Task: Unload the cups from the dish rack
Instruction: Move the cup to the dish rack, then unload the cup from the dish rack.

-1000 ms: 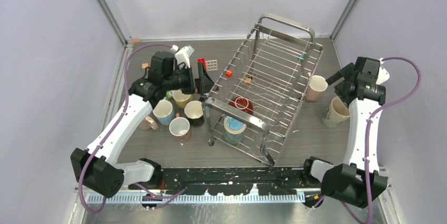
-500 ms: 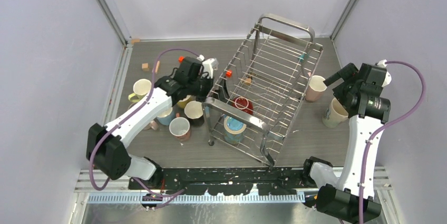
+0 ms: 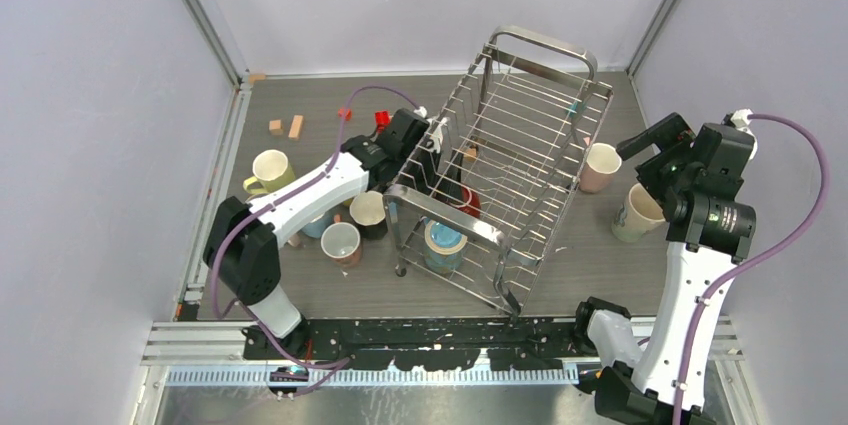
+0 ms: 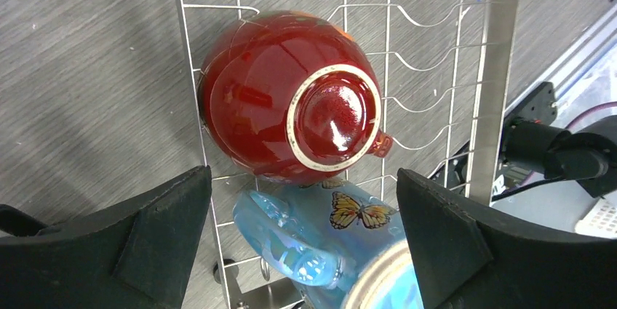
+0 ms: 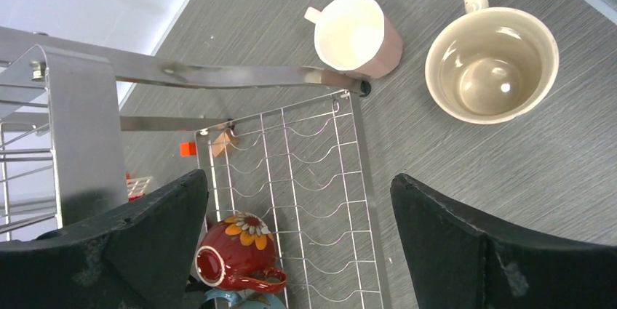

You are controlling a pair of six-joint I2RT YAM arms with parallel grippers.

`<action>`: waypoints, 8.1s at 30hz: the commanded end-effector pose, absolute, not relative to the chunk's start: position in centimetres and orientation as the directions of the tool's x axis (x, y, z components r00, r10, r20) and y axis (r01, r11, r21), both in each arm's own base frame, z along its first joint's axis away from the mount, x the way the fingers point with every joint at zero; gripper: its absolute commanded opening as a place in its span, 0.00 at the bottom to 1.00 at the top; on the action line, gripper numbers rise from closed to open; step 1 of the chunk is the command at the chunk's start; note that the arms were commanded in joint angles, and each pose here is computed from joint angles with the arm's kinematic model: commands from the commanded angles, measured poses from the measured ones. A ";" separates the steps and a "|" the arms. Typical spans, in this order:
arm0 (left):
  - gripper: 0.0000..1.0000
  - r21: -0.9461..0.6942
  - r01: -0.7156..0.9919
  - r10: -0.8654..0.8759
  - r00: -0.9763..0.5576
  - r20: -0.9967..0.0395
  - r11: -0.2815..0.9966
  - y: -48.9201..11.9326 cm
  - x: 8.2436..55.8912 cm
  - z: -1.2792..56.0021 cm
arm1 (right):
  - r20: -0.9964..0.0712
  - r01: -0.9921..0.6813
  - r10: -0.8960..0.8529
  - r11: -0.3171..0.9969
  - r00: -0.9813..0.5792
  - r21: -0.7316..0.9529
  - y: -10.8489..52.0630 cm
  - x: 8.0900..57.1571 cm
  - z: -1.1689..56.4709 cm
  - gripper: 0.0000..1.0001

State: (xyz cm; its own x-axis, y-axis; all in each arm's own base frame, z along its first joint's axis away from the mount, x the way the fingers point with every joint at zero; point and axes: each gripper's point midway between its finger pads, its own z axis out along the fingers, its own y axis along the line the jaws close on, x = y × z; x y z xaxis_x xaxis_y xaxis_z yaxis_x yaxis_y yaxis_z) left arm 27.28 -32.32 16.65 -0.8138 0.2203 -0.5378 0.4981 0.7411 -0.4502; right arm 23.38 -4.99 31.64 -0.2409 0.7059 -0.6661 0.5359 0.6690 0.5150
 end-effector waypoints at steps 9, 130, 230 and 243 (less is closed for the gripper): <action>1.00 -0.428 0.517 0.235 -0.797 -0.557 0.741 -33.0 26.6 16.6 | -0.631 0.501 0.730 0.662 -0.263 0.557 -3.0 21.5 30.9 1.00; 0.41 -0.832 0.345 0.120 -0.938 -0.326 0.435 -45.8 27.5 16.4 | -0.710 0.070 0.488 0.845 -0.507 0.531 11.6 24.2 10.2 0.46; 0.43 -0.809 0.360 -0.147 -0.870 -0.471 0.465 -35.6 32.4 21.9 | -0.775 -0.121 0.561 0.782 -0.290 0.611 12.2 24.2 21.3 0.01; 0.45 -0.799 0.348 -0.249 -0.823 -0.511 0.490 -32.2 34.9 24.3 | -0.784 -0.061 0.574 0.797 -0.237 0.601 8.8 21.3 23.9 0.01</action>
